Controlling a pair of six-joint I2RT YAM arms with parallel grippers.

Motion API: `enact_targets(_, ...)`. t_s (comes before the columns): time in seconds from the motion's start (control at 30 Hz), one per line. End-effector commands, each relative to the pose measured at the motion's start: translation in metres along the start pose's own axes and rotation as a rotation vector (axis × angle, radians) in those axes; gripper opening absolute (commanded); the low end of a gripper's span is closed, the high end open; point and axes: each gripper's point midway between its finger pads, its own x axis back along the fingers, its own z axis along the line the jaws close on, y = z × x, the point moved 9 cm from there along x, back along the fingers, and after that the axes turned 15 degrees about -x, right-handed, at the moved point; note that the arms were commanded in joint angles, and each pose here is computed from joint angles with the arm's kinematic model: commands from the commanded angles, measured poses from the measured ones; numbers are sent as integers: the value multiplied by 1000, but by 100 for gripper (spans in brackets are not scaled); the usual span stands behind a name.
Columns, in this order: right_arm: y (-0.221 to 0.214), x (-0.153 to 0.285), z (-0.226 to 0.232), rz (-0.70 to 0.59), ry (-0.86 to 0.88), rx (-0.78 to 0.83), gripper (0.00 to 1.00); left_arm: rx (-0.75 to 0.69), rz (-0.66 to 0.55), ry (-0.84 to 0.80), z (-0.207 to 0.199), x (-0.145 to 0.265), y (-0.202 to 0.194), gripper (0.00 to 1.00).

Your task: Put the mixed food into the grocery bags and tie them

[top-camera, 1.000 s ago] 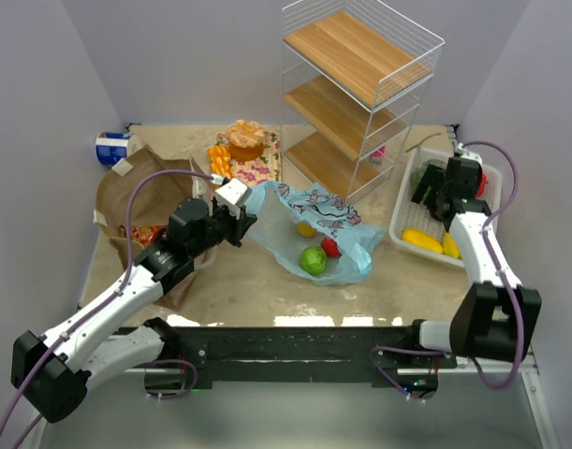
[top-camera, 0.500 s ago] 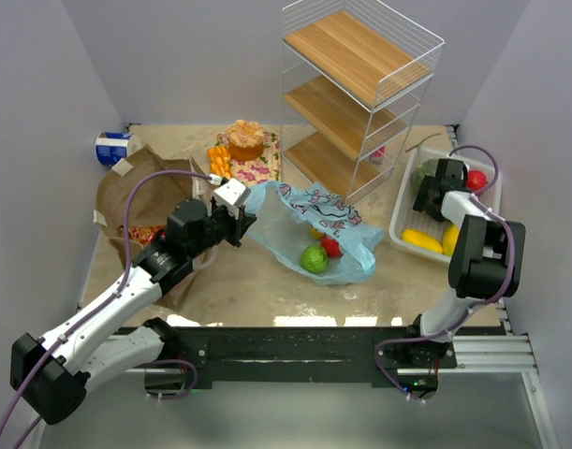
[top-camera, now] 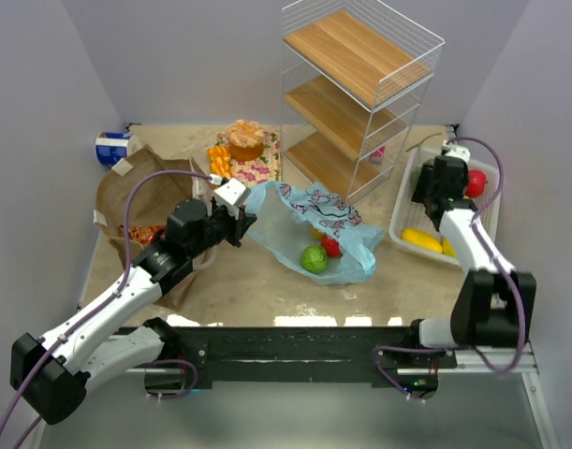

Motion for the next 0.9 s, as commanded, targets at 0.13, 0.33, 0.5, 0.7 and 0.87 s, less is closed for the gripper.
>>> enact_targets(0.13,-3,196,72,-321,650,50,41,-10,-34,-16,1,-3,6,0)
enact_targets(0.33,-45,263,95,-135,1153,246,41,-12,-21,-15,1,-5,3,0)
enact_targets(0.5,-93,262,113,-18,1020,470,39,-9,-9,-22,0,-8,1,0)
enact_targets(0.7,-125,250,145,45,864,575,41,-11,4,-9,1,-9,-3,0)
enact_targets(0.87,-133,232,172,73,675,605,63,-10,11,-11,1,-11,-4,0)
